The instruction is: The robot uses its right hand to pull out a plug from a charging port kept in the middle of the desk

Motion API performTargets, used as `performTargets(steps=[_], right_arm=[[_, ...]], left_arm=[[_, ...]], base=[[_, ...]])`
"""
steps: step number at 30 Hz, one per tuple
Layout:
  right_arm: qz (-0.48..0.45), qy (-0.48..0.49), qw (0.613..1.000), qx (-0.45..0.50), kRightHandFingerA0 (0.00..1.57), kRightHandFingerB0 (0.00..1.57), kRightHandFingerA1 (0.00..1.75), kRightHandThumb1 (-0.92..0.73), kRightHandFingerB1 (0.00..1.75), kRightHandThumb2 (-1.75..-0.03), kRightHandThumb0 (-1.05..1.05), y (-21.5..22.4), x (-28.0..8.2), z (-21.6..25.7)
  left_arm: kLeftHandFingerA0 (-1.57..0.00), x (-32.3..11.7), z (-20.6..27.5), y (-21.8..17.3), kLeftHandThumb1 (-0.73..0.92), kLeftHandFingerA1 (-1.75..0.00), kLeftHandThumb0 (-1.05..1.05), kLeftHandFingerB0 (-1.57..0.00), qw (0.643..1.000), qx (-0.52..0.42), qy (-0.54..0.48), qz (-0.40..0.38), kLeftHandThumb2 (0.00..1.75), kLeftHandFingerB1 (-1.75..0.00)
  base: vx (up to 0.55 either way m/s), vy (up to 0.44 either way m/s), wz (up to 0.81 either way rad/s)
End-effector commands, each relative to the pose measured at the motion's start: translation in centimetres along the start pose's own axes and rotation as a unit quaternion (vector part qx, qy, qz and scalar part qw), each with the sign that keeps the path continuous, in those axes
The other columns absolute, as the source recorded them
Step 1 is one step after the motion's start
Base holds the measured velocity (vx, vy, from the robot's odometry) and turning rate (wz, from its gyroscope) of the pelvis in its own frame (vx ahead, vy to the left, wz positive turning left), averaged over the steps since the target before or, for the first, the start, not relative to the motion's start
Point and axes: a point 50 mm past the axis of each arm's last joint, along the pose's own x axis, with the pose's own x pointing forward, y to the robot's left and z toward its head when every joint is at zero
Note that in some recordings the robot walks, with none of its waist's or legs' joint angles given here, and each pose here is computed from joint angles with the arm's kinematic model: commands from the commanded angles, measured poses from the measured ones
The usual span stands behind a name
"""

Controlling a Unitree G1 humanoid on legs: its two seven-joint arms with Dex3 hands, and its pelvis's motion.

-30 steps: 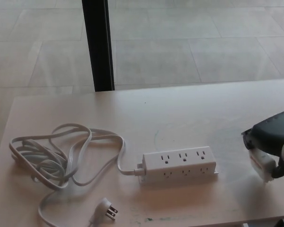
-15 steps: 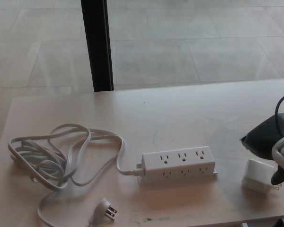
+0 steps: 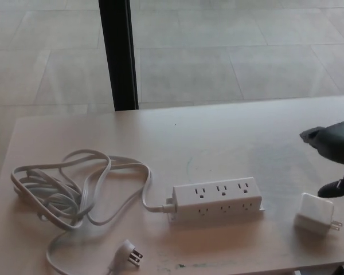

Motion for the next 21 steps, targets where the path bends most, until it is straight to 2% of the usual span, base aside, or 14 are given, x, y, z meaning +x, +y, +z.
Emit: performTargets(steps=[1,6,7,8,9,10,11,15,16,17,18,19,20,21], right_arm=[[-0.070,0.022,0.970,0.233,1.04,0.06,1.17,-0.59,0.21,-1.00,-0.90,-0.2,-3.0,-6.3],[-0.162,0.100,0.899,0.393,1.02,0.08,1.13,-0.58,0.37,-0.93,-0.91,1.7,-7.8,-13.6],[-0.182,0.127,0.868,0.445,1.01,0.14,1.24,-0.64,0.29,-0.60,-0.77,2.7,-9.4,-15.8],[-0.200,0.147,0.849,0.466,1.05,0.14,1.16,-0.66,0.32,-0.60,-0.80,3.4,-10.6,-17.2],[-0.223,0.169,0.837,0.470,1.12,0.09,1.18,-0.51,0.47,-0.91,-0.83,4.1,-11.8,-18.4],[-0.236,0.177,0.828,0.476,1.12,0.09,1.18,-0.51,0.47,-0.91,-0.83,4.5,-12.4,-19.0],[-0.251,0.207,0.814,0.481,1.15,0.13,1.13,-0.66,0.47,-0.60,-0.84,5.5,-13.5,-20.3],[-0.290,0.299,0.746,0.519,1.22,0.09,1.15,-0.67,0.77,-0.61,-1.03,9.4,-18.8,-23.9],[-0.293,0.322,0.738,0.516,1.24,0.12,1.21,-0.52,0.73,-0.96,-1.01,10.4,-19.8,-24.4],[-0.301,0.354,0.721,0.514,1.27,0.11,1.23,-0.54,0.77,-0.99,-1.04,12.0,-21.1,-24.8],[-0.304,0.367,0.714,0.513,1.27,0.11,1.23,-0.54,0.77,-0.99,-1.04,12.7,-21.6,-25.0],[-0.309,0.379,0.697,0.524,1.26,0.02,1.24,-0.71,0.94,-0.62,-1.05,13.6,-22.3,-25.1],[-0.317,0.410,0.662,0.542,1.30,0.06,1.23,-0.51,0.75,-1.02,-0.99,15.4,-23.6,-25.2],[-0.317,0.428,0.647,0.546,1.30,0.06,1.23,-0.51,0.75,-1.02,-0.99,16.1,-24.0,-25.2]], left_arm=[[-0.77,-0.2,0.0,0.5,0.92,-0.53,-0.86,-0.56,1.000,0.000,-0.009,0.007,0.80,-0.42],[-0.77,-0.2,0.0,0.7,0.80,-0.58,-0.93,-0.55,1.000,-0.003,-0.006,0.014,0.94,-0.48],[-0.75,-0.2,-0.1,0.8,0.92,-0.52,-0.88,-0.54,1.000,-0.005,-0.006,0.014,0.80,-0.42],[-0.75,-0.2,-0.1,0.8,0.92,-0.52,-0.88,-0.54,1.000,-0.005,-0.006,0.013,0.81,-0.42],[-0.76,-0.2,-0.1,0.9,0.92,-0.52,-0.88,-0.53,1.000,-0.002,-0.006,0.014,0.82,-0.42],[-0.76,-0.3,-0.2,0.9,0.92,-0.52,-0.88,-0.53,1.000,-0.001,-0.005,0.015,0.82,-0.42],[-0.74,-0.3,-0.1,1.0,0.92,-0.52,-0.88,-0.53,1.000,0.000,-0.006,0.012,0.82,-0.42],[-0.75,-0.2,-0.1,1.0,0.92,-0.52,-0.88,-0.56,1.000,-0.002,-0.005,0.014,0.79,-0.42],[-0.77,-0.2,-0.1,1.0,0.92,-0.53,-0.86,-0.57,1.000,-0.007,-0.005,0.015,0.78,-0.42],[-0.76,-0.2,0.1,1.1,0.92,-0.52,-0.86,-0.56,1.000,-0.004,-0.006,0.019,0.78,-0.42],[-0.76,-0.1,0.2,1.2,0.92,-0.52,-0.86,-0.56,1.000,-0.003,-0.007,0.020,0.78,-0.42],[-0.76,-0.1,0.2,1.2,0.92,-0.51,-0.86,-0.54,1.000,-0.004,-0.007,0.020,0.80,-0.41],[-0.76,-0.2,0.2,1.2,0.92,-0.51,-0.88,-0.54,1.000,-0.005,-0.007,0.019,0.81,-0.41],[-0.76,-0.2,0.2,1.2,0.92,-0.51,-0.88,-0.54,1.000,-0.005,-0.007,0.019,0.81,-0.41]], base=[[0.00,0.000,0.00],[0.00,0.000,0.00],[0.00,0.000,0.00],[0.00,0.000,0.00],[0.00,0.000,0.00],[0.00,0.000,0.00],[0.00,0.000,0.00],[0.00,0.000,0.00],[0.00,0.000,0.00],[0.00,0.000,0.00],[0.00,0.000,0.00],[0.00,0.000,0.00],[0.00,0.000,0.00],[0.00,0.000,0.00]])
